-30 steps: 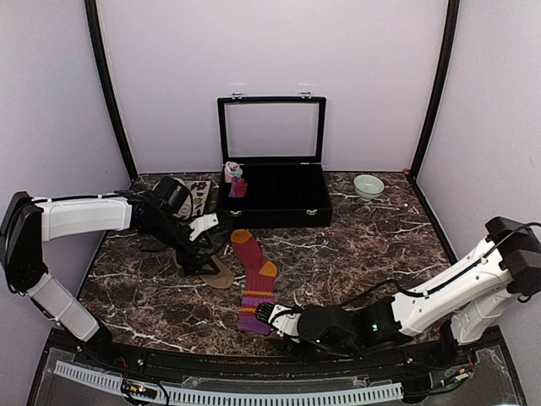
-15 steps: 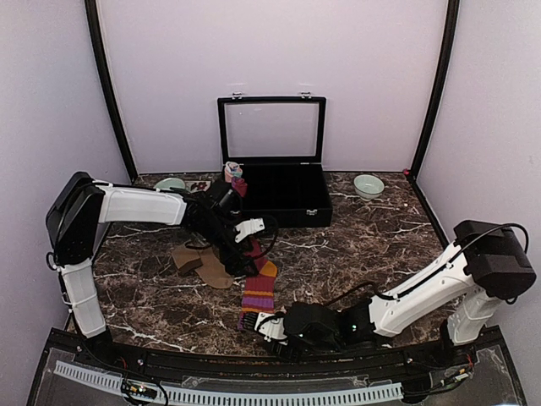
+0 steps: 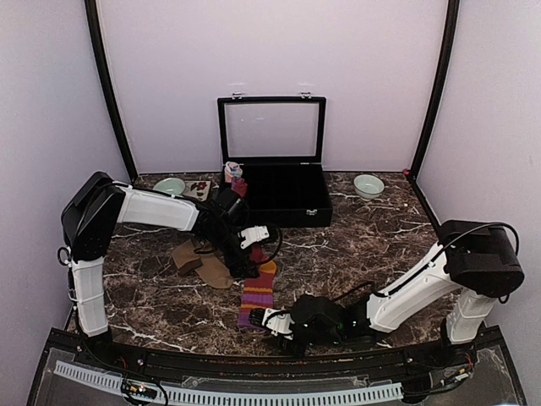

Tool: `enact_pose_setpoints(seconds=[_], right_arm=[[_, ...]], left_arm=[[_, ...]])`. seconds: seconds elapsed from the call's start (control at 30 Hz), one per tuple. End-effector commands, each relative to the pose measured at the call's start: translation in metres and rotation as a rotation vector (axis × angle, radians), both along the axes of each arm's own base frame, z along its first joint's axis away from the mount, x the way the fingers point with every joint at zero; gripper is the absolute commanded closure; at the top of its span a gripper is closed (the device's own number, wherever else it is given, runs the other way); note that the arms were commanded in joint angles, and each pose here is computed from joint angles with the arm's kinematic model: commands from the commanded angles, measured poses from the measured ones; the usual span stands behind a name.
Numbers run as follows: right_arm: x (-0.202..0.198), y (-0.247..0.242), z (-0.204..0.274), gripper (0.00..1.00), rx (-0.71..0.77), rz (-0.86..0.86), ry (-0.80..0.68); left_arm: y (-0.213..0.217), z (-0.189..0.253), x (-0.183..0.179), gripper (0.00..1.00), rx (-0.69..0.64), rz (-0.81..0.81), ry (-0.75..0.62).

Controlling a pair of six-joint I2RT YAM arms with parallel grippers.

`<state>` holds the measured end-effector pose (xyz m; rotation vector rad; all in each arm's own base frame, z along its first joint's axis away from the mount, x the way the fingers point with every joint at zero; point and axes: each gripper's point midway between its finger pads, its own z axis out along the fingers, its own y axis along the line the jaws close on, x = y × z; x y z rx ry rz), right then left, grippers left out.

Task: Roll the socks
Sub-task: Roll the sock at the center of the board.

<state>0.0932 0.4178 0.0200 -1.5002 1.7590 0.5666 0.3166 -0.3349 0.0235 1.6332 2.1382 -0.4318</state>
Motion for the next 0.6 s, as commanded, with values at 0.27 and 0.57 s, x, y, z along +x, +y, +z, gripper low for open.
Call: enact_pose_setpoints(seconds=[0.27,0.57], right_arm=[[0.02,0.0,-0.016,0.76,-0.052,-0.028,-0.067],[0.025,0.005,-0.011,0.78,-0.086,-0.021,-0.108]], left_arm=[[0.011,0.017,-0.004,0.02,0.022,-0.024,-0.042],[0.021,0.032,-0.013,0.01,0.021,-0.035,-0.062]])
